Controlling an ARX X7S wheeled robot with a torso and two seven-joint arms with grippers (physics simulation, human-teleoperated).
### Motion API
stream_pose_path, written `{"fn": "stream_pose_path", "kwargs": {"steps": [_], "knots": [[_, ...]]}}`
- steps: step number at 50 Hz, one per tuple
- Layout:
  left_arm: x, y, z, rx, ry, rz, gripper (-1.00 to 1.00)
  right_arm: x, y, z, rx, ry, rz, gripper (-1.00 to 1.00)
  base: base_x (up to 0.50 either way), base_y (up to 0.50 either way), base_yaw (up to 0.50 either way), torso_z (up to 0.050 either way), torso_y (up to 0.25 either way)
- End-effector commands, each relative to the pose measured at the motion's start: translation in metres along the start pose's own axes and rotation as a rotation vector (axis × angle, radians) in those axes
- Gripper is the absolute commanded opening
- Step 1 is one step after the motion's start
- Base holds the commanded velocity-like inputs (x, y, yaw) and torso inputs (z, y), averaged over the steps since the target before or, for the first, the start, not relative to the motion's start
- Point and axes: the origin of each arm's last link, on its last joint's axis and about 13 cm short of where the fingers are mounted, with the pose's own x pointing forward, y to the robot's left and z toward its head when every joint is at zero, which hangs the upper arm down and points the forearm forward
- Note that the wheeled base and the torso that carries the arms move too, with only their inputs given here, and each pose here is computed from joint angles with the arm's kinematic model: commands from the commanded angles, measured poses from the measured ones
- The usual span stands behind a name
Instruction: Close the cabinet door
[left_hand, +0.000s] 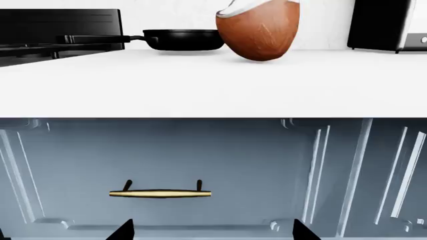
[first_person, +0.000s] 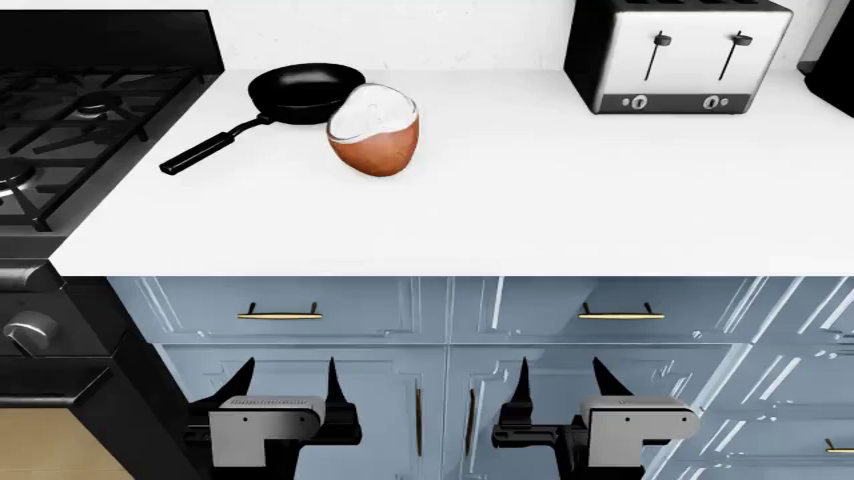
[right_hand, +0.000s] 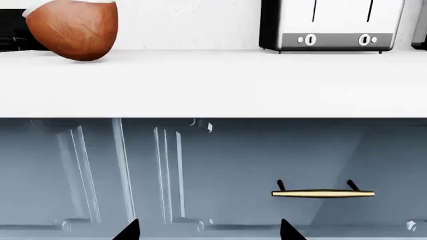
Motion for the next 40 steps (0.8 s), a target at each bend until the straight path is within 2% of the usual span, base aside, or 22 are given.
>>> {"fn": "stream_pose_path", "kwargs": {"steps": [1, 11, 13, 16, 20, 29, 37, 40], "knots": [[0.000, 0.000, 0.000, 0.000, 0.000, 0.000, 1.00, 0.001, 0.000, -0.002, -0.011, 0.025, -0.014, 1.00, 0.00, 0.00, 0.00, 0.000, 0.000], [0.000, 0.001, 0.000, 0.001, -0.006, 0.000, 1.00, 0.003, 0.002, 0.000, -0.009, 0.025, -0.017, 1.00, 0.00, 0.00, 0.00, 0.000, 0.000], [0.000, 0.001, 0.002, -0.029, -0.018, 0.007, 1.00, 0.003, 0.002, 0.001, -0.011, 0.009, -0.017, 1.00, 0.00, 0.00, 0.00, 0.000, 0.000], [-0.001, -0.001, 0.015, -0.063, -0.117, -0.006, 1.00, 0.003, 0.002, 0.010, -0.018, -0.084, -0.004, 1.00, 0.00, 0.00, 0.00, 0.000, 0.000], [-0.001, -0.001, 0.028, -0.105, -0.162, 0.000, 1.00, 0.003, 0.004, 0.018, -0.044, -0.144, 0.011, 1.00, 0.00, 0.00, 0.00, 0.000, 0.000], [-0.007, -0.003, 0.052, -0.096, -0.288, -0.009, 1.00, 0.002, 0.007, 0.039, -0.110, -0.251, 0.012, 1.00, 0.00, 0.00, 0.00, 0.000, 0.000], [-0.017, -0.007, 0.083, -0.107, -0.447, -0.046, 1.00, -0.002, 0.009, 0.067, -0.131, -0.374, 0.013, 1.00, 0.00, 0.00, 0.00, 0.000, 0.000], [-0.022, -0.010, 0.094, -0.120, -0.492, -0.071, 1.00, -0.008, 0.007, 0.089, -0.143, -0.429, 0.020, 1.00, 0.00, 0.00, 0.00, 0.000, 0.000]]}}
